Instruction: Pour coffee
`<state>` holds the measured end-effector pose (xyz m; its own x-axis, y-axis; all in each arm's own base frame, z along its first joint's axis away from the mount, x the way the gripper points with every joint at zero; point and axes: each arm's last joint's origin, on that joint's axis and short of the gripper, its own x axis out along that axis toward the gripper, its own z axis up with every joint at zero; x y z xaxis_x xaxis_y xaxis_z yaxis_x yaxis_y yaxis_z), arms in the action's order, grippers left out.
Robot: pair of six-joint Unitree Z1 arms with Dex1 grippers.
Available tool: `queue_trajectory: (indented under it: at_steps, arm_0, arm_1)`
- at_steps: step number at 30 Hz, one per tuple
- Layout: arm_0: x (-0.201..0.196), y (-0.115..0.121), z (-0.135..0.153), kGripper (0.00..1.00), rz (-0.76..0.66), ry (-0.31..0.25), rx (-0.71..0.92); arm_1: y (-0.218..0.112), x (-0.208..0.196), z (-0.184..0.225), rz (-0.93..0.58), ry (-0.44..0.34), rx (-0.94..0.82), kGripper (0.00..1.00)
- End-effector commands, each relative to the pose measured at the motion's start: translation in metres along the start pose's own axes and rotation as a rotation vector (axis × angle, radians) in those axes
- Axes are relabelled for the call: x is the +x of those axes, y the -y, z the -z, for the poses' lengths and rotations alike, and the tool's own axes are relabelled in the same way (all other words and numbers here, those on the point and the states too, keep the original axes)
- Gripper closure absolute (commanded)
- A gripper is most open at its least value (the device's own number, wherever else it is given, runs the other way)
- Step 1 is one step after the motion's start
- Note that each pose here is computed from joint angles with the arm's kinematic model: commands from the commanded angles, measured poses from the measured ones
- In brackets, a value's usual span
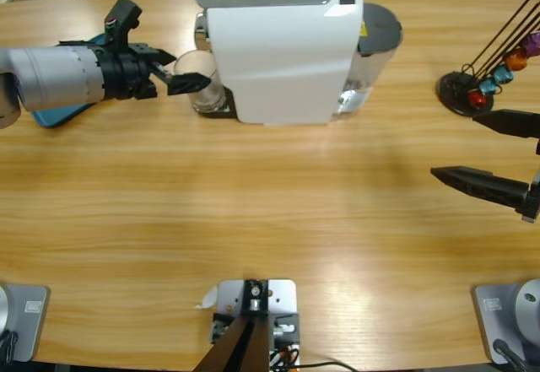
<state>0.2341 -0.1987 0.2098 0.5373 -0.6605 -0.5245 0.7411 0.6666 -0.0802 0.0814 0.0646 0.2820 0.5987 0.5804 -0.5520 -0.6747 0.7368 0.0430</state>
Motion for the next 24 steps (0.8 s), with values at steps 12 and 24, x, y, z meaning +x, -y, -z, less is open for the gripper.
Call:
queue_trajectory:
  at_steps: [12,24]
  arm_0:
    - [0.042,-0.009,0.010,0.074,0.043,-0.053,-0.030]
    - [0.043,-0.009,0.015,0.777,0.050,-0.063,-0.032]
  arm_1:
    - [0.000,0.006,0.008,0.005,-0.033,0.012,0.000]
    - [0.000,0.006,0.009,0.005,-0.034,0.012,0.000]
